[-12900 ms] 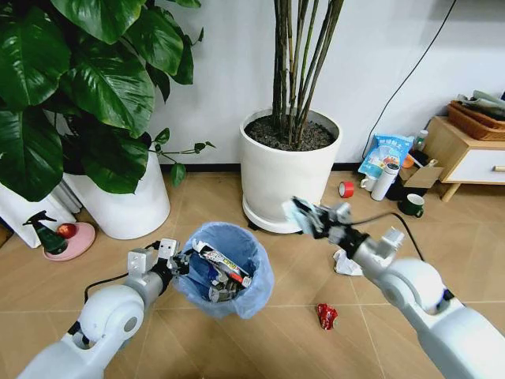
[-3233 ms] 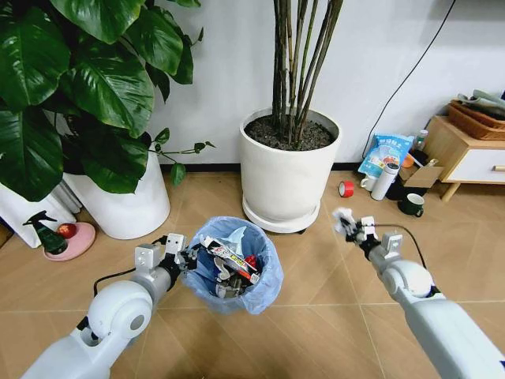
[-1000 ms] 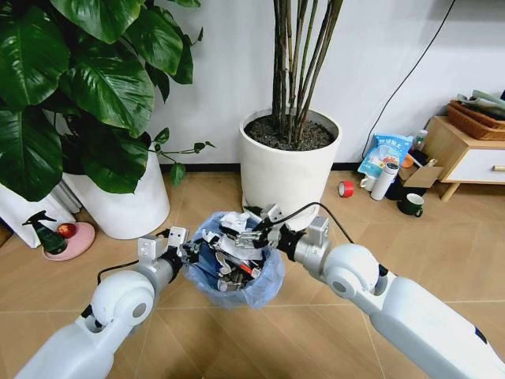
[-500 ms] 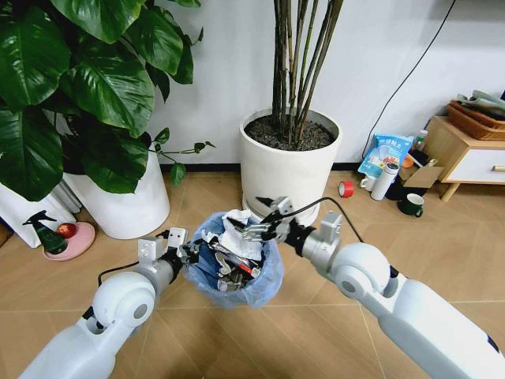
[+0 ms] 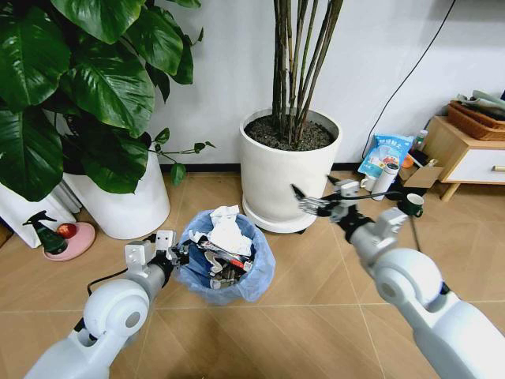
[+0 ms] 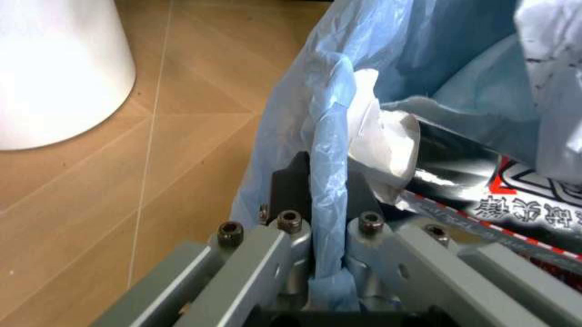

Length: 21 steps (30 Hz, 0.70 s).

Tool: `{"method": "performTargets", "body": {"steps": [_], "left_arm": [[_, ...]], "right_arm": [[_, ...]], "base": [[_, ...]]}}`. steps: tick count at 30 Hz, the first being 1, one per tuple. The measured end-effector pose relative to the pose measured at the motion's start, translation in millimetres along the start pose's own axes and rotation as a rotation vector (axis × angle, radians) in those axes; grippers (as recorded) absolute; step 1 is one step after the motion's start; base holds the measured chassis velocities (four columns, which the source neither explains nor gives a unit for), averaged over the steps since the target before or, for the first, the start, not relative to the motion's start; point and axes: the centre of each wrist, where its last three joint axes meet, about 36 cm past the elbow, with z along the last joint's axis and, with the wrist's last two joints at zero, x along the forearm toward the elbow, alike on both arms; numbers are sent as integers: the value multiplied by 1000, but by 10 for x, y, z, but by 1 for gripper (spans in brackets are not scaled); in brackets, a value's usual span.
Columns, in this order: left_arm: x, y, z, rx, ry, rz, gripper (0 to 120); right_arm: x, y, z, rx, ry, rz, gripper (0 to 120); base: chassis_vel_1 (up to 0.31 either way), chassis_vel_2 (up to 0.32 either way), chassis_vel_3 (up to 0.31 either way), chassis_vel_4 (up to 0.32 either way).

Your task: Pick up the trash bin and place the garbage on the floor into it.

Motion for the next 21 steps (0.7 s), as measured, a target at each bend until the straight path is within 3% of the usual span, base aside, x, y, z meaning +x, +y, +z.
{"method": "performTargets", "body": {"steps": [21], "left_arm": [[220, 61, 234, 45, 4, -76, 0]], "right_arm": [[675, 139, 371, -1, 56, 260, 100]], "base": [[0, 0, 0, 0]]}}
